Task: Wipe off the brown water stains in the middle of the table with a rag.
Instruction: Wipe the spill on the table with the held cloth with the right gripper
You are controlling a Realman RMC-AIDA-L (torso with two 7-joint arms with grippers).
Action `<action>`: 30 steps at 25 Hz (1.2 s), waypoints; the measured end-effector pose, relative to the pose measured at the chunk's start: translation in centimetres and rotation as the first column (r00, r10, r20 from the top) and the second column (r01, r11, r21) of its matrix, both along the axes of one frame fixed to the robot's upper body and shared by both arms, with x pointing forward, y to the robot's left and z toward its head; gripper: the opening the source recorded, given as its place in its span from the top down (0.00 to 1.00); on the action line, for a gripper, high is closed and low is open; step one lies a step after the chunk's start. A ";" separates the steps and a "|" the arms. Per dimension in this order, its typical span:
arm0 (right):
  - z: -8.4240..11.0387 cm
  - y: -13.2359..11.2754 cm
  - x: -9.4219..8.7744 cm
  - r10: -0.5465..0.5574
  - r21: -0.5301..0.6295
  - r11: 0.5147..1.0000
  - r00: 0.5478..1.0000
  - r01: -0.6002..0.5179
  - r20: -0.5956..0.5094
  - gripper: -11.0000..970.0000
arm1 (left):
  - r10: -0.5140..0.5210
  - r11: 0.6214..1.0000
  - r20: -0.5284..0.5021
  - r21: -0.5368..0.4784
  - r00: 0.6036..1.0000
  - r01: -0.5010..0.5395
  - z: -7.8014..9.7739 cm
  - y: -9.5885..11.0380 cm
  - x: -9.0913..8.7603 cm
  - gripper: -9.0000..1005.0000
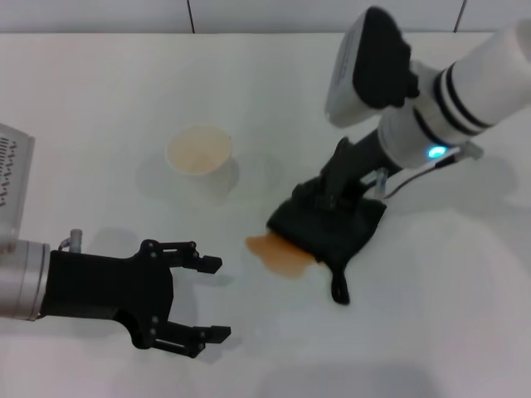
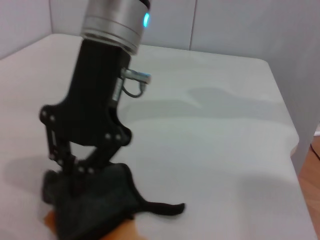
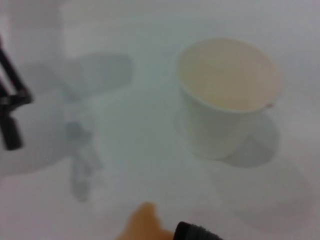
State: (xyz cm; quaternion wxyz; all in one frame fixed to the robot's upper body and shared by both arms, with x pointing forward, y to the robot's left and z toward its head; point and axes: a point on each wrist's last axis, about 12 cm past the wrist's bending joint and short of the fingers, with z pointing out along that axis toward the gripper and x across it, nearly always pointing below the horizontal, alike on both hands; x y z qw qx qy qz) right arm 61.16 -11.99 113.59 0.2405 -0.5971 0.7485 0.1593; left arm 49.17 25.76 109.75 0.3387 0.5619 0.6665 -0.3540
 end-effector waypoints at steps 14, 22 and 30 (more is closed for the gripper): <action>-1.2 0.9 -2.1 0.099 0.036 0.995 0.993 -0.097 -0.063 0.90 | 0.035 0.999 -0.004 0.007 0.999 -0.035 -0.2 0.8 -0.3 0.12; -0.7 0.8 1.3 0.061 0.009 0.998 0.984 -0.063 0.168 0.90 | 0.043 0.999 -0.006 0.004 0.999 -0.043 -0.3 0.9 -0.4 0.12; -1.0 0.6 1.7 0.066 -0.034 0.998 0.983 -0.062 0.170 0.90 | 0.057 0.998 0.003 0.003 0.998 -0.057 -0.3 0.9 -0.2 0.12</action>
